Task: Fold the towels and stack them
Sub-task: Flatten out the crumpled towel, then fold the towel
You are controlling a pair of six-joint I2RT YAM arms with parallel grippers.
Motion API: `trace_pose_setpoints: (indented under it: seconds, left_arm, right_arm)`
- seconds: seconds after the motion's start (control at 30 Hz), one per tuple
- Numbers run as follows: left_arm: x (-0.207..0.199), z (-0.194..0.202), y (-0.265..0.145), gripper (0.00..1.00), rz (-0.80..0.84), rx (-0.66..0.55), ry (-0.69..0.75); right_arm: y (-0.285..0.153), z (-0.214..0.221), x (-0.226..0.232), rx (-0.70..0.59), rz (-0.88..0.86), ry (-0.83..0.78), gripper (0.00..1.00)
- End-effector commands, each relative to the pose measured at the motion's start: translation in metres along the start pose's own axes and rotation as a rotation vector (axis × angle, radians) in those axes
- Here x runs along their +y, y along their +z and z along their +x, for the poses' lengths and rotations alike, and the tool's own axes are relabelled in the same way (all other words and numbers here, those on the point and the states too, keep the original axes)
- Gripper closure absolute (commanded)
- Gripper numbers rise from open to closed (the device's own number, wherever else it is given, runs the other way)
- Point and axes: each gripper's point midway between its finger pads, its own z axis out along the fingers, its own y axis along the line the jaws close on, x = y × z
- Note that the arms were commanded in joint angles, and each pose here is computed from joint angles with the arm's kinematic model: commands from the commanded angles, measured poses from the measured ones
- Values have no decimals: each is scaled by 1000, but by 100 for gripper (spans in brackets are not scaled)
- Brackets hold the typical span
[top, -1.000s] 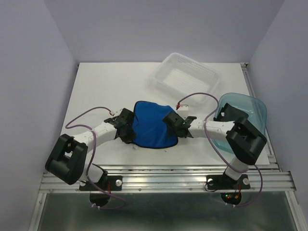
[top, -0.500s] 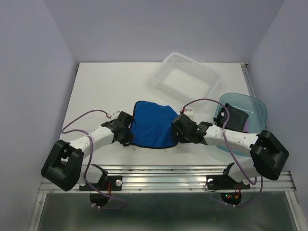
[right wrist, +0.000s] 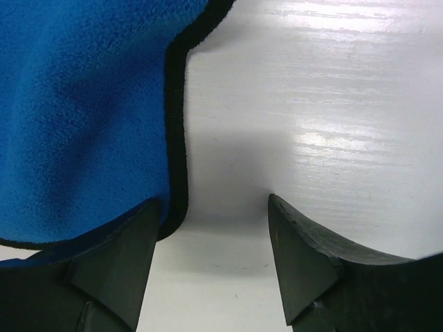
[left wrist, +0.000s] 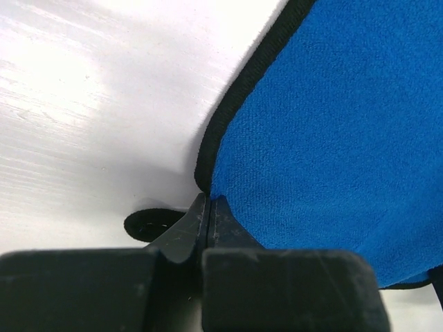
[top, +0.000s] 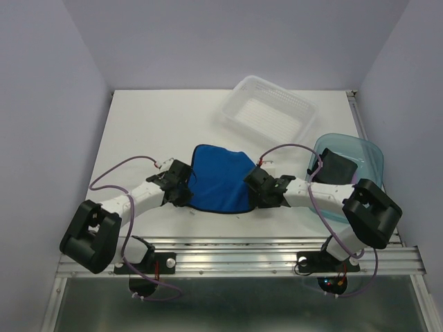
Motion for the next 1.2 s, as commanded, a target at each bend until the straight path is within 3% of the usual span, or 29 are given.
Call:
trace_pose_setpoints:
  seconds: [0.0, 0.17, 0.23, 0.43, 0.6, 0.77, 0.9, 1.1, 1.17]
  left_arm:
    - [0, 0, -2, 100, 32, -19, 22]
    - [-5, 1, -6, 100, 73, -20, 17]
    - [-6, 2, -7, 100, 81, -21, 17]
    - [-6, 0, -10, 100, 105, -41, 8]
    - [-9, -1, -14, 100, 140, -56, 14]
    - [-27, -11, -36, 100, 279, -118, 25]
    - [-47, -32, -78, 100, 434, -226, 12]
    - [-57, -67, -183, 100, 724, -469, -70]
    - [-58, -71, -224, 100, 846, -535, -71]
  right_arm:
    - [0, -10, 13, -31, -26, 18, 32]
    - [3, -12, 19, -32, -32, 28, 36]
    - [5, -10, 17, -28, -11, 18, 49]
    - [10, 7, 3, 7, 92, 31, 60]
    - [11, 18, 10, 24, 24, 46, 99]
    - [-22, -18, 36, -109, -161, 15, 99]
    - [-70, -50, 50, -225, -307, 3, 99]
    - [-165, -86, 56, -350, -529, 47, 99]
    - [-209, -90, 68, -390, -708, 34, 99]
